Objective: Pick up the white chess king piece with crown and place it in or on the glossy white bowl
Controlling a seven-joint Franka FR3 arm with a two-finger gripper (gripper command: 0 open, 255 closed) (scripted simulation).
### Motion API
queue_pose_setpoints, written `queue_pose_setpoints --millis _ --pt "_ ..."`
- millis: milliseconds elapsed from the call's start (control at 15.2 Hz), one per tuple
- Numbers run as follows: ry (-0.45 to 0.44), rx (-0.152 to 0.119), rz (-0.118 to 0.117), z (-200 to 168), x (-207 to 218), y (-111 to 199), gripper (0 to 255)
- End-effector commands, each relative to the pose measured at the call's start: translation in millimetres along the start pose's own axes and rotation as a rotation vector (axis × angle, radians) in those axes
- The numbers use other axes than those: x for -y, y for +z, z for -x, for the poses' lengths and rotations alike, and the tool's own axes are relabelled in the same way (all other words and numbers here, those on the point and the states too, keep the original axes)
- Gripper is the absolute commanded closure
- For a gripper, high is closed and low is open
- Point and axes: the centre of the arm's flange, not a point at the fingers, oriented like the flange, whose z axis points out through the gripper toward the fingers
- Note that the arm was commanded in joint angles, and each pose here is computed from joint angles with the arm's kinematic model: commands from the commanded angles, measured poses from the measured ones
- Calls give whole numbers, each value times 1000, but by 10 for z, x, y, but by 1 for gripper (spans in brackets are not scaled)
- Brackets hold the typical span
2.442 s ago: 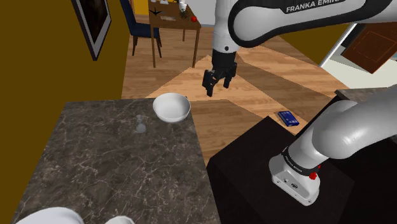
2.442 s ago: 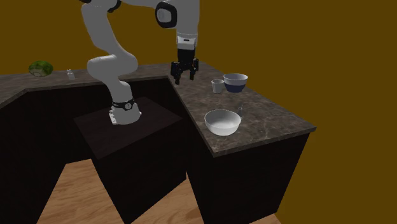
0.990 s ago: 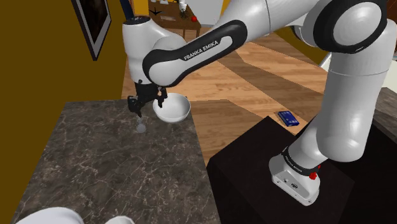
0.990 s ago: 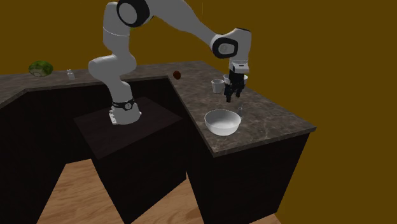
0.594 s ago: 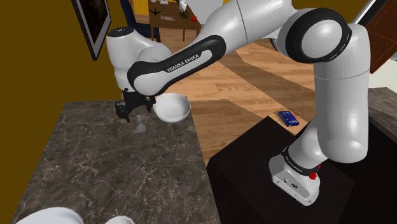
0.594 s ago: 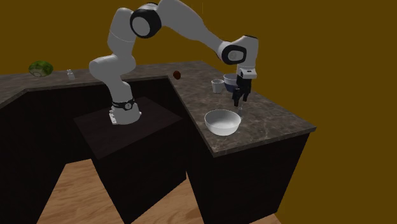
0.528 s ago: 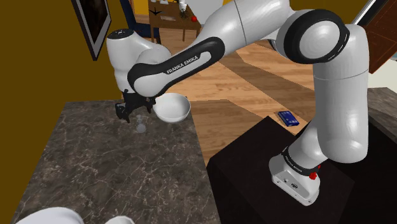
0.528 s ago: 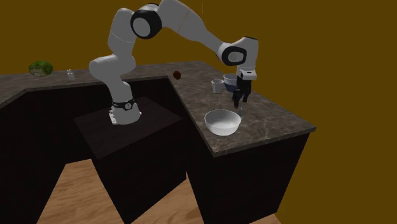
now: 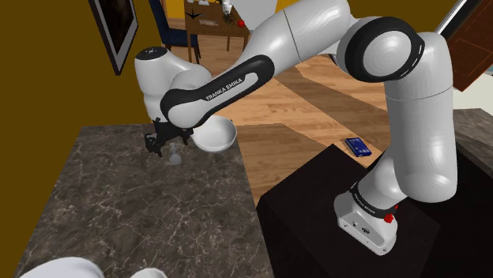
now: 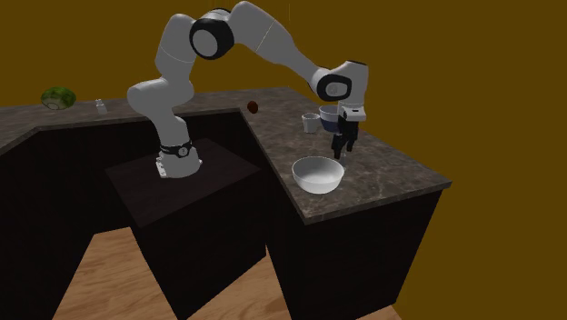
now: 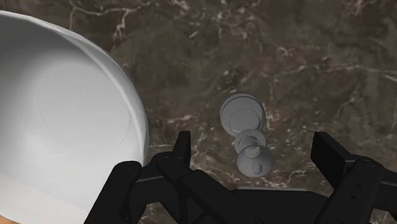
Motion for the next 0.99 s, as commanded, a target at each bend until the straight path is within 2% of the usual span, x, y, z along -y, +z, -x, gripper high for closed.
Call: queue_pose_setpoints --millis 0,198,264,924 --pt "0 0 0 1 1 2 0" --pt "0 0 0 0 1 2 0" --pt "0 0 0 0 1 2 255" --pt "0 0 0 1 0 -51 255"
